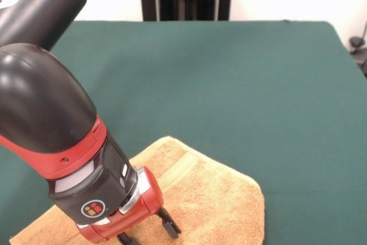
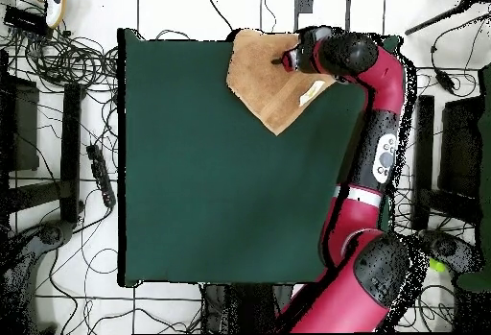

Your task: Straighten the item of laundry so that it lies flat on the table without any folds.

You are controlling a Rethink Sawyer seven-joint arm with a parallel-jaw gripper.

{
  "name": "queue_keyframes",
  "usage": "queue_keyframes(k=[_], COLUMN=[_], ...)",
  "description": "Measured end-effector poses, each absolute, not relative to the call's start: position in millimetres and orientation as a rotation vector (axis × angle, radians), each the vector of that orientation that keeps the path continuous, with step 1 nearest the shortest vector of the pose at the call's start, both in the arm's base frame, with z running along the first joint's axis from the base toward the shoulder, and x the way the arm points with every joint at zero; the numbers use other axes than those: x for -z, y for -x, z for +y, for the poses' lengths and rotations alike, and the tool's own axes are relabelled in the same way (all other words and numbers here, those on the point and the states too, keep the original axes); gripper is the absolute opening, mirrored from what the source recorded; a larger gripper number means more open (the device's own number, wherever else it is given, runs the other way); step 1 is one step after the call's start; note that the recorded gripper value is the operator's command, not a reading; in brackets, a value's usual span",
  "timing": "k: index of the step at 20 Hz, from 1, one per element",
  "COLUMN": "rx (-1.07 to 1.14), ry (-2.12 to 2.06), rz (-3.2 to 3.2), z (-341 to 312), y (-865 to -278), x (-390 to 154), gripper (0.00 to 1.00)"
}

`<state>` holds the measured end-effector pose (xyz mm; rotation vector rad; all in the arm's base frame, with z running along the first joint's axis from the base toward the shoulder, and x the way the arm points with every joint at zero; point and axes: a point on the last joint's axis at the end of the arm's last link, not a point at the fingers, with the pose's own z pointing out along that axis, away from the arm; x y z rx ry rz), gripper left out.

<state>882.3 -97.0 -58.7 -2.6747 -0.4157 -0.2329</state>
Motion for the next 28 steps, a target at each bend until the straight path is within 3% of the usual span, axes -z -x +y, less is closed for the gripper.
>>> queue_keyframes(k=[11,28], rx=[0.424,0.543], ry=[2.638,2.678], rz=[-0.419,-0.432], z=[-101,-103], y=[-865,-845], x=[65,67], gripper=[1.00,1.00])
